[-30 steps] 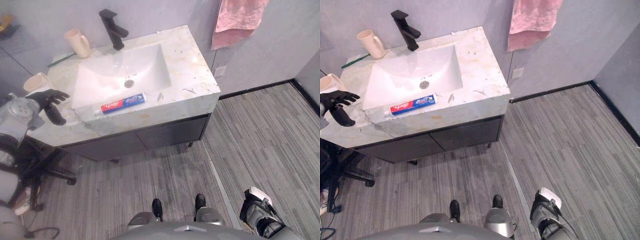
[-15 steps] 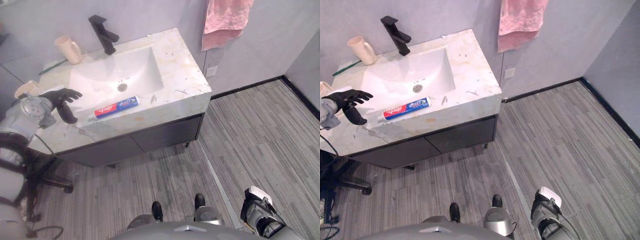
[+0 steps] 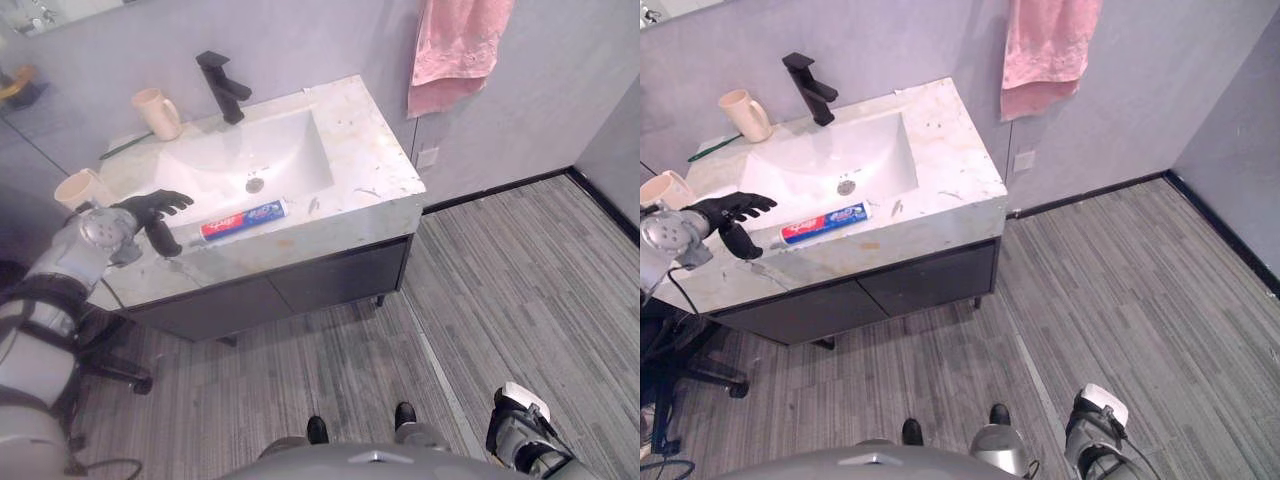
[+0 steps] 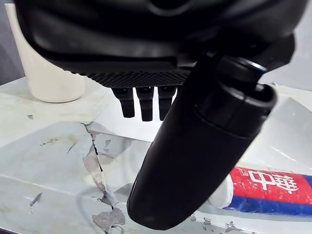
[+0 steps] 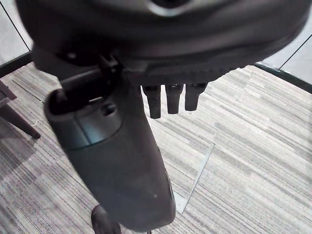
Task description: Organize the bathroom.
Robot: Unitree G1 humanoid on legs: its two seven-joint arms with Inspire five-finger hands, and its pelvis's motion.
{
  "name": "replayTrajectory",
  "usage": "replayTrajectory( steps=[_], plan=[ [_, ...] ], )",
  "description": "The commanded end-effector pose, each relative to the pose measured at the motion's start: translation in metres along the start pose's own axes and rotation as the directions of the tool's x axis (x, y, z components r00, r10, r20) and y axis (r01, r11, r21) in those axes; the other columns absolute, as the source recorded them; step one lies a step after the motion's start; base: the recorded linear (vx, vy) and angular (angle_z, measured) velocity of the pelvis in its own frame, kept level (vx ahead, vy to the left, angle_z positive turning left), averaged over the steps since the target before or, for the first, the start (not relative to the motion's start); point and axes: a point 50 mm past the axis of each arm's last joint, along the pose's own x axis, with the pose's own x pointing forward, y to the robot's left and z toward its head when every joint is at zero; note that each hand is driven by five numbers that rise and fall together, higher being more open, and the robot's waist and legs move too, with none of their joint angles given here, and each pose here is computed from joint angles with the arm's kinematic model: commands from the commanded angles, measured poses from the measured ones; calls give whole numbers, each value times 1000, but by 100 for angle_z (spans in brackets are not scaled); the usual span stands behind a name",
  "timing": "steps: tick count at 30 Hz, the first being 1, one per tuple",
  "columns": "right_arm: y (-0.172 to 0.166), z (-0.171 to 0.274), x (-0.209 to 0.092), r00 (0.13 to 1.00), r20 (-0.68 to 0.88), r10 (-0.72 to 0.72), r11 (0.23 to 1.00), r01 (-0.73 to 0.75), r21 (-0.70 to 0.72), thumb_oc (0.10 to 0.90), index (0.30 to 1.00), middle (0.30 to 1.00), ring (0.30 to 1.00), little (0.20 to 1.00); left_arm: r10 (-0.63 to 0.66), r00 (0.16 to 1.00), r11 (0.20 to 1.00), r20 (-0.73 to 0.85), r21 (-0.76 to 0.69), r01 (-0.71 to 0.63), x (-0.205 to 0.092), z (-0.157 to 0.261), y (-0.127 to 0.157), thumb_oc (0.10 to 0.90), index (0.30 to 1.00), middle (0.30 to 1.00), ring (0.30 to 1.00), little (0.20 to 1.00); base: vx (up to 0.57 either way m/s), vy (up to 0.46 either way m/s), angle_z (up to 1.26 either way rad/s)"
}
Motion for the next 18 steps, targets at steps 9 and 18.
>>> replayTrajectory(
  steps=[9, 18],
  plan=[
    [-12, 6, 3, 998, 9, -61, 992, 62, -114, 800, 900, 900, 900, 900, 242, 959, 968, 149, -106, -228, -1, 35, 24, 800, 900, 900, 900, 900, 0, 0, 0],
    [-5, 2, 2, 999, -1, -36, 994, 36, -106, 800, 900, 900, 900, 900, 680, 732, 733, 25, -42, -679, -28, 13, 80, 800, 900, 900, 900, 900, 0, 0, 0]
  ],
)
